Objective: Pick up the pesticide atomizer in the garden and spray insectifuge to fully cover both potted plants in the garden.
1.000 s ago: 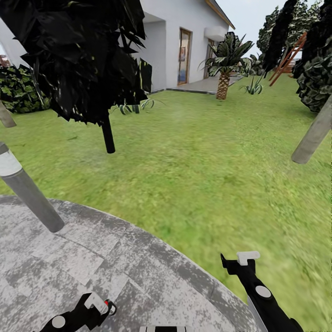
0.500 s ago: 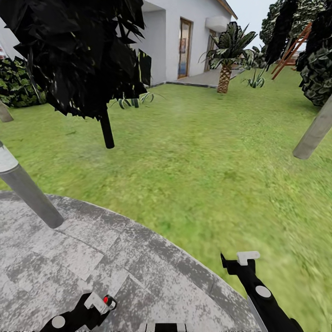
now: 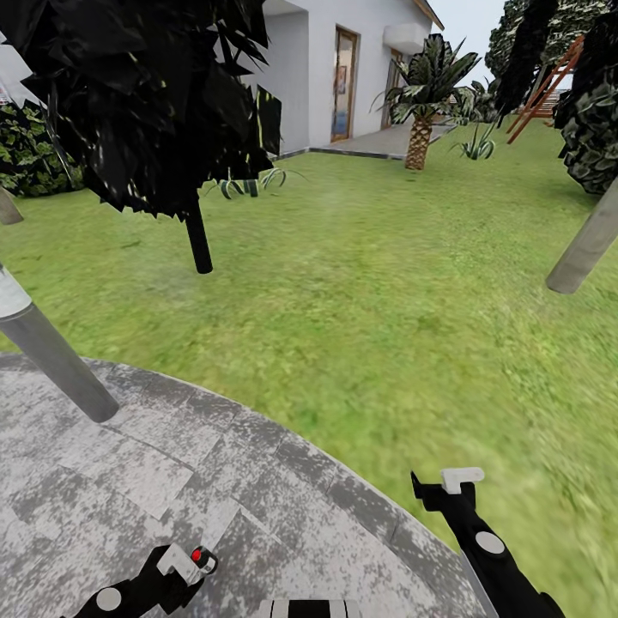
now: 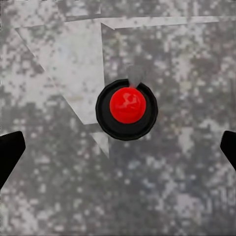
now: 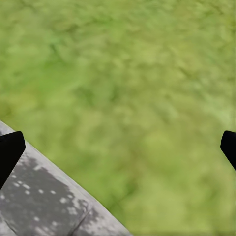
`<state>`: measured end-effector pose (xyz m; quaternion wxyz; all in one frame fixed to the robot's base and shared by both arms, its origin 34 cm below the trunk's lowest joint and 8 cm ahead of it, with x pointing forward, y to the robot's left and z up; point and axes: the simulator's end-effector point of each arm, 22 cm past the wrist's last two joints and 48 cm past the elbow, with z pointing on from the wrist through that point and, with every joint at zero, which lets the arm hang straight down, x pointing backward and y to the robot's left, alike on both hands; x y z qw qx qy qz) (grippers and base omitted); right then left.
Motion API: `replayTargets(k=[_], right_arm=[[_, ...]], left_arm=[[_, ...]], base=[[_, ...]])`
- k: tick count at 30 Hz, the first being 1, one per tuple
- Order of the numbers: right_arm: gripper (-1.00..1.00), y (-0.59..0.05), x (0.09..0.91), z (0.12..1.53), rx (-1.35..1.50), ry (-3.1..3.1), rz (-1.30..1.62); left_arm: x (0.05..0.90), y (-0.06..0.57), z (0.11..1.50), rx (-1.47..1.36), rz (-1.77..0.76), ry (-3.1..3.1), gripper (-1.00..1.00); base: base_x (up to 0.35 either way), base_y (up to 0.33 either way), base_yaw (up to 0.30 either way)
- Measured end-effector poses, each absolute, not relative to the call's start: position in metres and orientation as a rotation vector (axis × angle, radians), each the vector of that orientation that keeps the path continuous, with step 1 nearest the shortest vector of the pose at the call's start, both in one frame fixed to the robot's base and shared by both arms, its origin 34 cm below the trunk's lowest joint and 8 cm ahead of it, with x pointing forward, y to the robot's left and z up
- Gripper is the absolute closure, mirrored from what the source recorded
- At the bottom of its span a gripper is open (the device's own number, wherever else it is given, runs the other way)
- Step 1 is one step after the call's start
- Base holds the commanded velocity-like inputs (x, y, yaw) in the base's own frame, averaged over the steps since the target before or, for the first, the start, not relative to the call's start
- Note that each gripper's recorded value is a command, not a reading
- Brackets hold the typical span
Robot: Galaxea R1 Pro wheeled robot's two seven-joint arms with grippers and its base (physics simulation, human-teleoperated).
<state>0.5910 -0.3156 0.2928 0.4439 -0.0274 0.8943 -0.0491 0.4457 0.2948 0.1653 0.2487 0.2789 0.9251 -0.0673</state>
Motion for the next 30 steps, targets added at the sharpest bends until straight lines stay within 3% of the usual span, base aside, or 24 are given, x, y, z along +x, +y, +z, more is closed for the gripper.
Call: replayTargets(k=[30], right_arm=[[-1.00,-0.316,0.580,0.267,-0.071,2.266,-0.121]], left_arm=[[0.440,0.296,0.151,0.877,-0.178,2.527,-1.00]], base=[[0.000,0.000,0.000]])
